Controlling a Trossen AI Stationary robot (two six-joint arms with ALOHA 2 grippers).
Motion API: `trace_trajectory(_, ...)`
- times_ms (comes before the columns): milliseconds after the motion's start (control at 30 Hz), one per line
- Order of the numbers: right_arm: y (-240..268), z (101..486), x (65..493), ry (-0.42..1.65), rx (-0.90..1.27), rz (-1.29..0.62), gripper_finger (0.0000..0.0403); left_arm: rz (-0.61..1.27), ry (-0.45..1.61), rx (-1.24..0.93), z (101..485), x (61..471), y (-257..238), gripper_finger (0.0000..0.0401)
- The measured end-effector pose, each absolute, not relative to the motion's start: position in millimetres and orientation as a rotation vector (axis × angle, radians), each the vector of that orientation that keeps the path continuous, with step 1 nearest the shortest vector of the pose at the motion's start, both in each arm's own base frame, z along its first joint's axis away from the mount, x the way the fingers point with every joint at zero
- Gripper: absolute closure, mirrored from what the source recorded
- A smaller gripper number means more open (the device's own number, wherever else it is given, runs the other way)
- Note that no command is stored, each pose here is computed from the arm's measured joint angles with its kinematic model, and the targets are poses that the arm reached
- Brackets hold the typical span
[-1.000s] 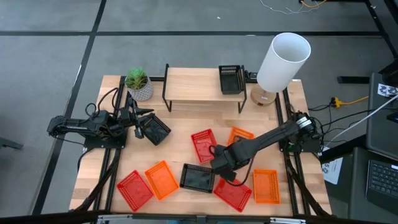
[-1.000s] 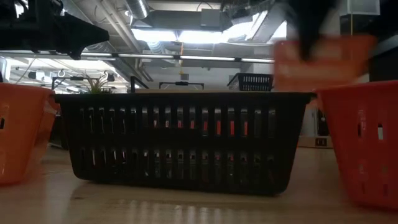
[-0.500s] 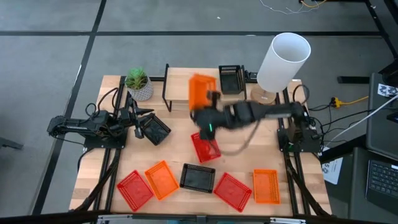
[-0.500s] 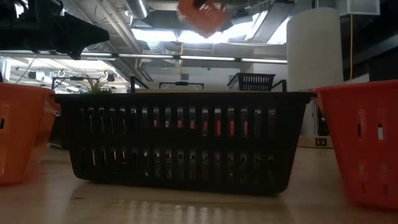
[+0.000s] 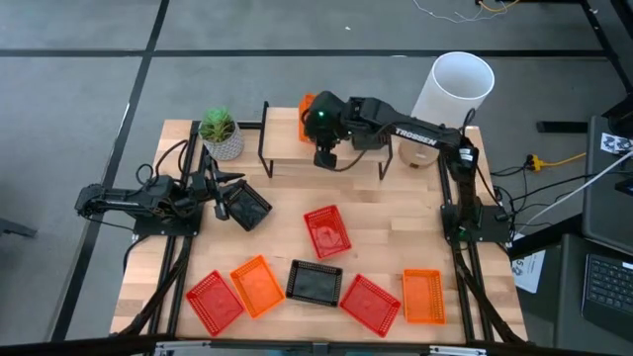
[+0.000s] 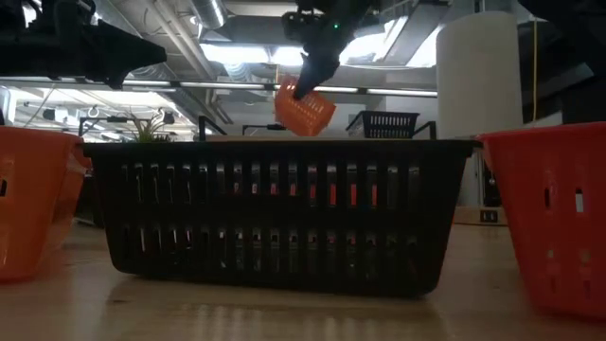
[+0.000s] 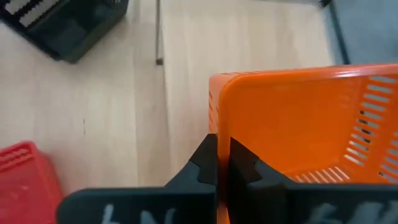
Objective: Stack baskets on shelf by color
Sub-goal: Put the middle orange basket on the shelf
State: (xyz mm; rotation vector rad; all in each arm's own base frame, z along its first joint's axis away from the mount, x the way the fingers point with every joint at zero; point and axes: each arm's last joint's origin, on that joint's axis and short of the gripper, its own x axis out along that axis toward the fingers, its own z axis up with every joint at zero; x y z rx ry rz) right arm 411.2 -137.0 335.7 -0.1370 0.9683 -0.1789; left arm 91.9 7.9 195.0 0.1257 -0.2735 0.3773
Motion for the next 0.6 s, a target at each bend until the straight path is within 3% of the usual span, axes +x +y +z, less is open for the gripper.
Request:
trace_trajectory(467, -130.8, 325.0, 405.2, 1.105, -0.150, -0.243, 0.0402, 0.391, -0.301, 0.178, 198.5, 90.7, 8.0, 0.0321)
trace_trajectory(600, -131.0, 324.8, 405.2, 1.105, -0.151, -0.243, 0.0385, 0.393, -0.298, 0.194, 198.6, 90.6, 8.0, 0.0321)
